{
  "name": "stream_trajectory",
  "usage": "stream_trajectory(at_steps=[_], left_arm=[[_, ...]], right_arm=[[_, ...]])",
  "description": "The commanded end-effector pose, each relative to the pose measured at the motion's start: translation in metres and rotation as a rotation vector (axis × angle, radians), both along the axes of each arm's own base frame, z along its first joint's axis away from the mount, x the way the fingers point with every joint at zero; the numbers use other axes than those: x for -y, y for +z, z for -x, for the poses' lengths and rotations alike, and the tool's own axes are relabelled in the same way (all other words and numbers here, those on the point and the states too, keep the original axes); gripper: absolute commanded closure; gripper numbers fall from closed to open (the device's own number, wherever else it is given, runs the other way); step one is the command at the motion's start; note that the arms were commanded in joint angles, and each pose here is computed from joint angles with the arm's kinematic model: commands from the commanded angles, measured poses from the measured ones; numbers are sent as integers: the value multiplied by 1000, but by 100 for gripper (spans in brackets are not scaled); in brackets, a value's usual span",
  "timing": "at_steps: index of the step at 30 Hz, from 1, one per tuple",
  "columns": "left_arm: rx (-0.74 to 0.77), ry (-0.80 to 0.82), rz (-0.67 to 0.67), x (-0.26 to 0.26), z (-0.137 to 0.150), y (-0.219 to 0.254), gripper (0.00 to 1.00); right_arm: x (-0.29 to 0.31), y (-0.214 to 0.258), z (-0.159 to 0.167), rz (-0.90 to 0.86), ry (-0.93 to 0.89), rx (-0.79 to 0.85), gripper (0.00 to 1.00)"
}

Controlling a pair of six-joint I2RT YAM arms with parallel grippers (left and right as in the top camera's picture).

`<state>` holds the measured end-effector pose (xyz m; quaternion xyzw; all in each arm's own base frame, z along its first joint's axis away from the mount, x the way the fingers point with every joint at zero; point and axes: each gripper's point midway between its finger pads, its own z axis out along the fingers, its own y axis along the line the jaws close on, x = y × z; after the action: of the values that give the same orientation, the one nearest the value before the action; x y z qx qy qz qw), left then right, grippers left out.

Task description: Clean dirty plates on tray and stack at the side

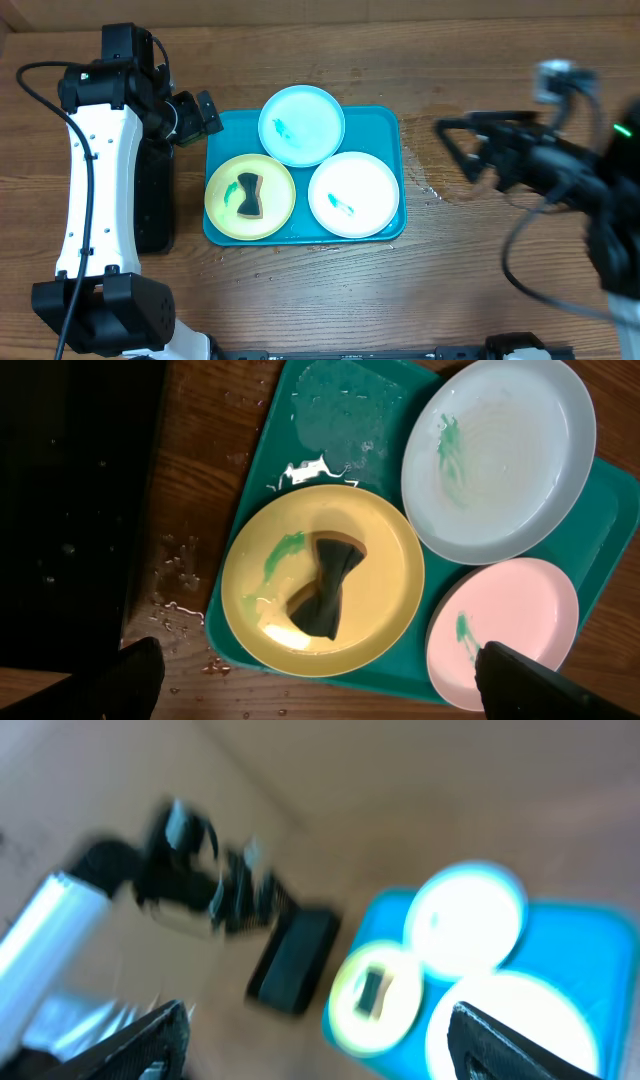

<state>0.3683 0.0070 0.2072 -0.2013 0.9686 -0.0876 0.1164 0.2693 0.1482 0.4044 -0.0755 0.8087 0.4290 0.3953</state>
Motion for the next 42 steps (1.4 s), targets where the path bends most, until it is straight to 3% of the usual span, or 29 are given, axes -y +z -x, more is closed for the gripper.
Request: stream_trajectory(at_steps=[1,6,10,12,14,20,25,26,28,42], left_arm=[[3,8,3,1,-2,2,0],[2,8,4,1,-2,1,0],[2,8,4,1,-2,1,0],[2,8,4,1,-2,1,0],[2,8,4,1,-2,1,0],[-1,8,3,1,-1,1,0],[-3,7,4,1,0,1,4],[-5,7,4,1,0,1,8],[-5,7,4,1,0,1,9],[-5,-62,0,6,1,0,3]], right_arm=[[-49,-63,-15,153,39,-189,16],[-115,-170,-28,389,61,-432,16],[-138,-228,-36,519,110,-601,15],[-143,-246,-42,568,116,-668,7],[-156,-255,-55,567,123,-673,1],[-198,-268,-82,496,153,-551,0],[-213,-297,-86,577,123,-500,30],[-218,-315,-83,614,115,-509,41],[-218,-330,-83,645,78,-525,46],[-221,-372,-62,693,111,-603,46]])
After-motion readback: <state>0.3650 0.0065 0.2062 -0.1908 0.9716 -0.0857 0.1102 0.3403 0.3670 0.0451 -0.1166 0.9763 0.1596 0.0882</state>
